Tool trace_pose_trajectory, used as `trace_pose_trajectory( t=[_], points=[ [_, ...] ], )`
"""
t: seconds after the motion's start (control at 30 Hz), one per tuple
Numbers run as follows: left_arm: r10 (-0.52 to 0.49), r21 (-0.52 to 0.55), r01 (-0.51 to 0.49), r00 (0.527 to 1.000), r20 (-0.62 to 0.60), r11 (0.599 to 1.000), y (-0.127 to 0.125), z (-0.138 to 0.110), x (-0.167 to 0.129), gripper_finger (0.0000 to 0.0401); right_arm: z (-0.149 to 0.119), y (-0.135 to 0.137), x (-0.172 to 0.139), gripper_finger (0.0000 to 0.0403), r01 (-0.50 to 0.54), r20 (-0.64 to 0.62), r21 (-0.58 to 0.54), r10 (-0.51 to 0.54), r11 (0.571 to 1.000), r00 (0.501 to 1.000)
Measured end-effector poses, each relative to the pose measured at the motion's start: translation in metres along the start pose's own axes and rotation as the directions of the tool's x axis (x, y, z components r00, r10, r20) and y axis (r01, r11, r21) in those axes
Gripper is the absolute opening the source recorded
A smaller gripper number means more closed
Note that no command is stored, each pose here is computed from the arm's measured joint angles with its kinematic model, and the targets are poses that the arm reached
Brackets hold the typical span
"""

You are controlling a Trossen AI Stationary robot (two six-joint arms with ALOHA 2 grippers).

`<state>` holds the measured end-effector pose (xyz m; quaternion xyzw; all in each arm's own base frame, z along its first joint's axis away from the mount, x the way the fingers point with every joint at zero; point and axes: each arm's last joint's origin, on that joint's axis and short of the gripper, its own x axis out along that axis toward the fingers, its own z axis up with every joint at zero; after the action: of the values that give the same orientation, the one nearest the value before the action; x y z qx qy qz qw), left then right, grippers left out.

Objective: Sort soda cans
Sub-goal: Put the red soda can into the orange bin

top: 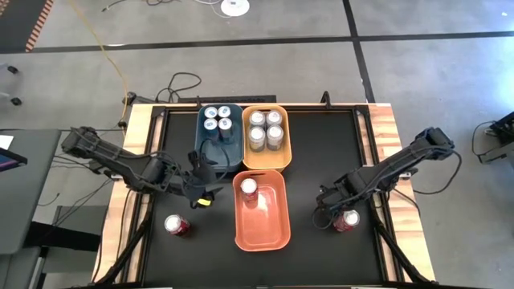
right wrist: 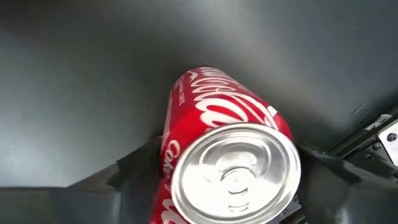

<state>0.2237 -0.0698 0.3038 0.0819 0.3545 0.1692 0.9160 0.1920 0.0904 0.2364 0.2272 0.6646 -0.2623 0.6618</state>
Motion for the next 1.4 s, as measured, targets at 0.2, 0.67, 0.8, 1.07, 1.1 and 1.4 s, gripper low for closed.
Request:
trace_pose_trajectory(
  t=[0.2,0.67,0.8,1.07,1.1,1.4],
  points=[
    [0.014,-0.041,-0.015,1.000,-0.008,0.999,0.004,0.000,0.002,0.0389,0.001,0.000,-0.001,0.0264,-0.003,0.001,0.004,0.003,1.000,1.000],
    [0.015,-0.040,-0.016,1.000,-0.011,0.999,0.004,0.000,0.002,0.0389,0.016,-0.001,-0.064,0.0264,-0.057,0.100,0.028,0.054,0.998,0.994],
    [0.015,-0.040,-0.016,1.000,-0.011,0.999,0.004,0.000,0.002,0.0389,0.023,-0.006,-0.086,0.0264,-0.069,0.155,0.032,0.064,0.997,0.986],
    [0.015,-0.040,-0.016,1.000,-0.010,0.999,0.004,0.000,0.002,0.0389,0.043,-0.015,-0.126,0.0264,-0.172,0.282,0.015,0.161,0.985,0.946],
    [0.015,-0.040,-0.016,1.000,-0.011,0.999,0.004,0.000,0.002,0.0389,0.045,-0.016,-0.131,0.0264,-0.184,0.308,0.004,0.174,0.983,0.935],
    [0.031,-0.073,-0.031,1.000,0.001,0.997,0.003,0.001,0.004,0.0389,0.069,-0.003,-0.150,0.0264,-0.245,0.514,-0.147,0.286,0.958,0.809]
  ],
)
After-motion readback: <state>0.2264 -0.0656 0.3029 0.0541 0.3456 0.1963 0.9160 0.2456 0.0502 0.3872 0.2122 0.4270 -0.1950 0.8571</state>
